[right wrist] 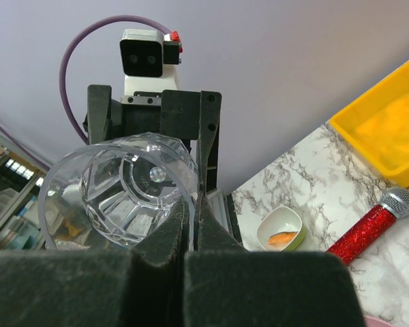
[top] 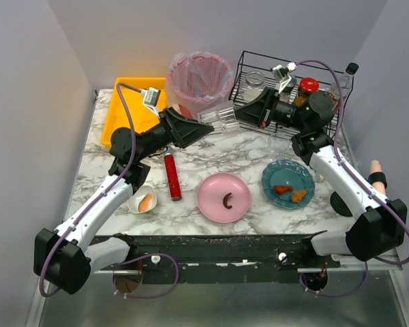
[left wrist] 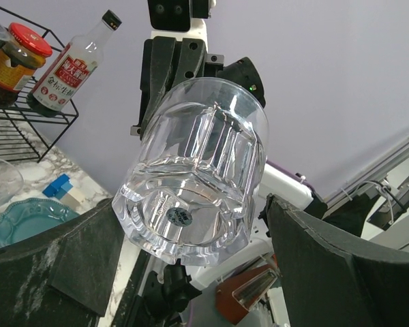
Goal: Clear the kitchen counter
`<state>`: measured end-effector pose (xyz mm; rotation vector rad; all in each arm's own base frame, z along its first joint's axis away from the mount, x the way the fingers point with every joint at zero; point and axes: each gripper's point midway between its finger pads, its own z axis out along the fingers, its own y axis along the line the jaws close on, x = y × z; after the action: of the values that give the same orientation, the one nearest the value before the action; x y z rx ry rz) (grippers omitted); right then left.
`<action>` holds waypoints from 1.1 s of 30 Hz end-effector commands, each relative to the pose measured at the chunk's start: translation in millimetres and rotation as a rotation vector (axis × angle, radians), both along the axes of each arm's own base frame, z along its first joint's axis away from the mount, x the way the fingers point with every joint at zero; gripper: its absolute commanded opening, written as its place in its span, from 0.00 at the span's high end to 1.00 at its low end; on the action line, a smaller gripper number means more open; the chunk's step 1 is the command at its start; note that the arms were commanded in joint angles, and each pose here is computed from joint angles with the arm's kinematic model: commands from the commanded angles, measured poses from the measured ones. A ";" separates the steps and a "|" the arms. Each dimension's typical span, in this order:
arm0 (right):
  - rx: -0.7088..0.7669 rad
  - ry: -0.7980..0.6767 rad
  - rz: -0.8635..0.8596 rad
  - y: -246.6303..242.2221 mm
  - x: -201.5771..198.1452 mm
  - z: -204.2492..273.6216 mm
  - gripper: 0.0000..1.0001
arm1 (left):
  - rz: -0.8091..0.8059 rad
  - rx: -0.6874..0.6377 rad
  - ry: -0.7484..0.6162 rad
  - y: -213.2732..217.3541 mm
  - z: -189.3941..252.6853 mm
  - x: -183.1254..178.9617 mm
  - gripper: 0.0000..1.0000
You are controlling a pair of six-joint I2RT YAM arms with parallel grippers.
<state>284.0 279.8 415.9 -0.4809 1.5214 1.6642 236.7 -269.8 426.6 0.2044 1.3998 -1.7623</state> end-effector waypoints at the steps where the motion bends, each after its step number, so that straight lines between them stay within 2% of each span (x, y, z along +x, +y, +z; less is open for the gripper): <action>1: 0.006 -0.021 0.028 1.5 -4.4 0.8 0.99 | -0.032 -0.020 -0.042 -2.1 12.0 -7.9 0.10; 9: 0.005 -0.022 0.031 1.6 -4.9 -1.7 0.99 | -0.034 -0.029 -0.048 -2.5 14.4 -8.6 0.16; 15: 0.006 -0.019 0.034 1.6 -5.2 -4.2 0.99 | -0.018 -0.052 -0.056 0.6 20.4 -9.8 0.06; 19: 0.010 -0.019 0.037 1.6 -6.0 -3.4 0.99 | -0.008 -0.059 -0.058 1.6 21.6 -9.2 0.06; 27: 0.010 -0.021 0.040 1.5 -6.9 -5.5 0.99 | -0.001 -0.063 -0.052 2.3 19.5 -8.1 0.13; 33: 0.006 -0.016 0.050 1.5 -9.0 -8.8 0.99 | 0.006 -0.068 -0.053 3.2 20.6 -7.9 0.07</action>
<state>281.8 280.1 412.4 -0.4942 1.5050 1.6780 236.1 -272.6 429.1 0.2013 1.3864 -1.7863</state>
